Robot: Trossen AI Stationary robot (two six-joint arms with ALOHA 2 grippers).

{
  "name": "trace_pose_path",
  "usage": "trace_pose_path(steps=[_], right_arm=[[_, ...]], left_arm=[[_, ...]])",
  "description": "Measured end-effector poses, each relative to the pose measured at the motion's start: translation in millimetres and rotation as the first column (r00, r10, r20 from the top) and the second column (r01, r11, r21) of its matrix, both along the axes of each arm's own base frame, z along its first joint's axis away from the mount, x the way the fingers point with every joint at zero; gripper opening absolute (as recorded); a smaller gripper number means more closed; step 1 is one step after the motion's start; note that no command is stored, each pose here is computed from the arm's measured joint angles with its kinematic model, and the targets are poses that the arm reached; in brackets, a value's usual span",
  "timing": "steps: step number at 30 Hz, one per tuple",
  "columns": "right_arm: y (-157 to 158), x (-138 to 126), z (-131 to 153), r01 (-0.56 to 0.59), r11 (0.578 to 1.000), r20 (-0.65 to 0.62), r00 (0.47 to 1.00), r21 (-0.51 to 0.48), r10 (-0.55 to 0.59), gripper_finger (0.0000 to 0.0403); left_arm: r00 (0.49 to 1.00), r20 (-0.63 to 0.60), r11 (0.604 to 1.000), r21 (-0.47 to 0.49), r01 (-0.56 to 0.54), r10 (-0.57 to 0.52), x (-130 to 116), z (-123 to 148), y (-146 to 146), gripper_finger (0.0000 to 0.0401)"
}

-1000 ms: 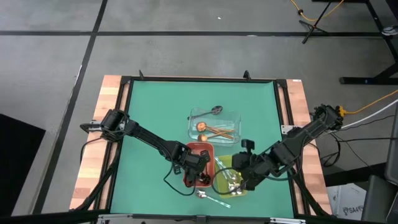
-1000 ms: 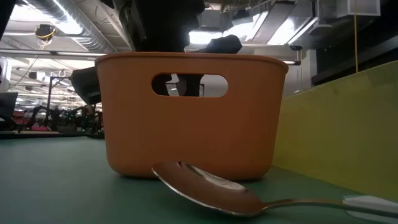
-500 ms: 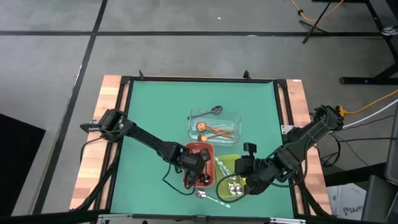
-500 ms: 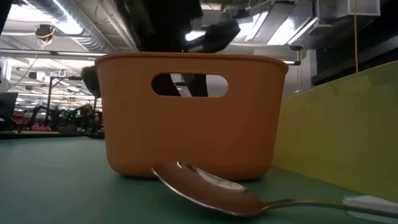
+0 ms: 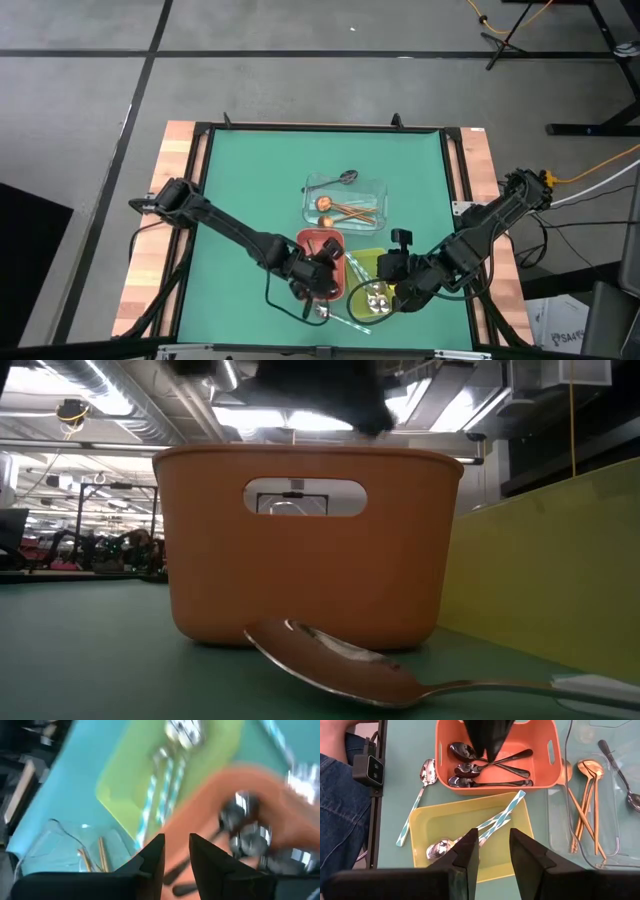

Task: Sort silverware by color (type)
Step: Put the blue patterned spoon into the yellow bin

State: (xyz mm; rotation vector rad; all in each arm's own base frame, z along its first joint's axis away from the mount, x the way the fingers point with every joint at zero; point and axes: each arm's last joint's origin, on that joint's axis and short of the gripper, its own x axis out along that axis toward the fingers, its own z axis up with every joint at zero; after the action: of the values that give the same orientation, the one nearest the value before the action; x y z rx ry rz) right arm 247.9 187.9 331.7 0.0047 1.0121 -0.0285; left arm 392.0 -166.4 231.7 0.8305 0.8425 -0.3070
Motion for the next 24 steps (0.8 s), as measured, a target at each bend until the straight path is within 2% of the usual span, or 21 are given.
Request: trace_pose_path(steps=[6, 10, 16, 24], right_arm=[[0.0, 0.0, 0.0, 0.0, 1.0, 0.0, 1.0, 0.0, 0.0, 0.0099], [-0.1, 0.1, 0.1, 0.002, 1.0, 0.003, 1.0, -0.004, -0.002, 0.0099], [-0.4, 1.6, -0.9, 0.021, 0.999, 0.026, 0.999, -0.038, -0.02, 0.0099], [0.4, 2.6, -0.3, 0.023, 0.999, 0.037, 0.999, -0.027, -0.022, 0.0099]], left_arm=[[0.991, 0.079, 0.977, -0.19, -0.095, 0.112, 2.2, 28.5, -18.8, 0.0083], [0.982, 0.096, 0.955, -0.265, -0.135, 0.165, -0.7, 37.4, -29.7, 0.0082], [0.962, 0.138, 0.95, -0.245, -0.195, 0.233, -6.6, 39.0, -39.7, 0.0083], [0.961, 0.166, 0.961, -0.203, -0.188, 0.223, -10.8, 39.7, -46.8, 0.0082]])
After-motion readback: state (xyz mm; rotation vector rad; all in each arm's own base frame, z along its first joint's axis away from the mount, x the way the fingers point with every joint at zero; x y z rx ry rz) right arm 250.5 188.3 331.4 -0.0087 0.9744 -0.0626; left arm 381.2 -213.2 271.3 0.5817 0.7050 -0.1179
